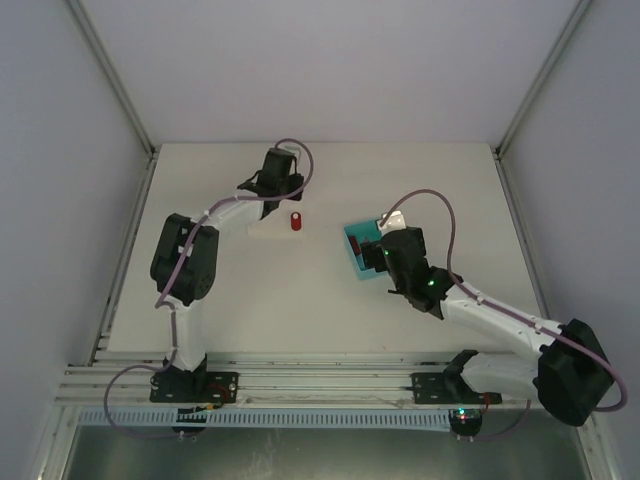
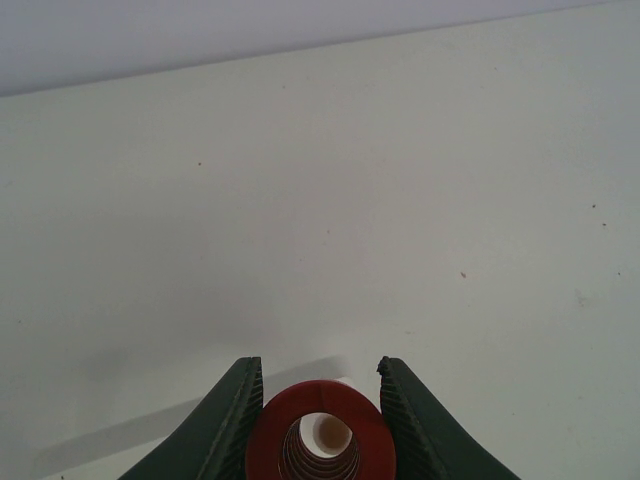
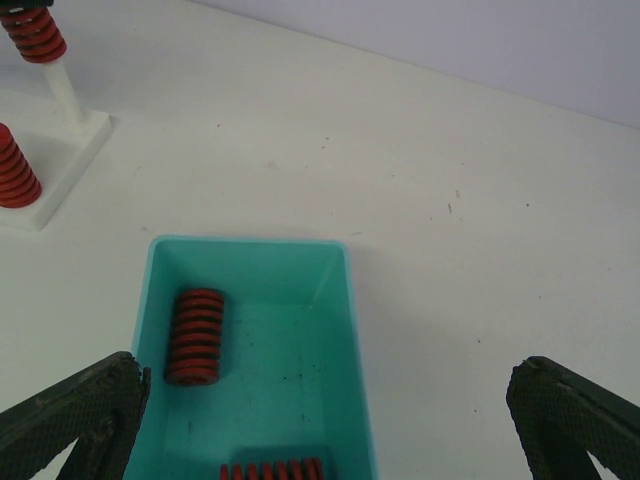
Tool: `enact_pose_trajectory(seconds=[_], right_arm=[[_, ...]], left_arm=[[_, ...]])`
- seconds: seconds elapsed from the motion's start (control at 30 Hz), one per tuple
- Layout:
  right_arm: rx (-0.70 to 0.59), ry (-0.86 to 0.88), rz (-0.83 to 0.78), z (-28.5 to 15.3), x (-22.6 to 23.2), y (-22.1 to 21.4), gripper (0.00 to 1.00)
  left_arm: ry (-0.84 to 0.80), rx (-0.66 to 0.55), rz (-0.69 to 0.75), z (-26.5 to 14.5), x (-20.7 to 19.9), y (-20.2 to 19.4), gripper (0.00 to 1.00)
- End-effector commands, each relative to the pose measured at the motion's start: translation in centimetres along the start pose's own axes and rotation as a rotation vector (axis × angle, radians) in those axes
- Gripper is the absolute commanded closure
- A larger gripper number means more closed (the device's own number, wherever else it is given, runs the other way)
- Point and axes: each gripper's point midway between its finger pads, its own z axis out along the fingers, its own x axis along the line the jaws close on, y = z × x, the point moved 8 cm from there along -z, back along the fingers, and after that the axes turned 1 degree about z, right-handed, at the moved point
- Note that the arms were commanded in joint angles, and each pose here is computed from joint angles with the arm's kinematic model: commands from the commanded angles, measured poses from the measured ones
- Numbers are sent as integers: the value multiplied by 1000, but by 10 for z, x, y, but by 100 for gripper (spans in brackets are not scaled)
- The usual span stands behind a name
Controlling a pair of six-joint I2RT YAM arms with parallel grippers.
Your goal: Install the large spring
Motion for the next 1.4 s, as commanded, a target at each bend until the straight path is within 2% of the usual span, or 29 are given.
enact_pose_trajectory(seconds=[0.0, 0.27, 0.5, 0.6, 0.7, 0.9, 1.1, 1.23, 1.37], right_arm=[[-27, 3, 25, -3, -3, 3, 1], [-25, 17, 23, -3, -1, 3, 1], [-18, 19, 17, -1, 0, 2, 1], [-16, 13, 16, 0, -1, 2, 1], [-11, 10, 14, 0, 0, 1, 1], [-5, 3, 14, 0, -1, 3, 1], [27, 0, 59, 4, -1, 3, 1], [154, 40, 124, 15, 0, 3, 0], [266, 129, 197, 28, -4, -3, 8]], left_arm=[[-19, -38, 15, 1, -3, 16, 100], [-5, -12, 23, 12, -2, 9, 95], [8, 18, 26, 23, -1, -1, 73], [6, 25, 26, 26, -1, -2, 69], [-3, 34, 28, 27, -2, -4, 60], [-5, 34, 25, 24, -3, 0, 57], [-35, -16, 0, -5, -4, 14, 50], [-61, -75, -46, -38, -2, 17, 44], [-115, -134, -115, -67, -3, 7, 37]])
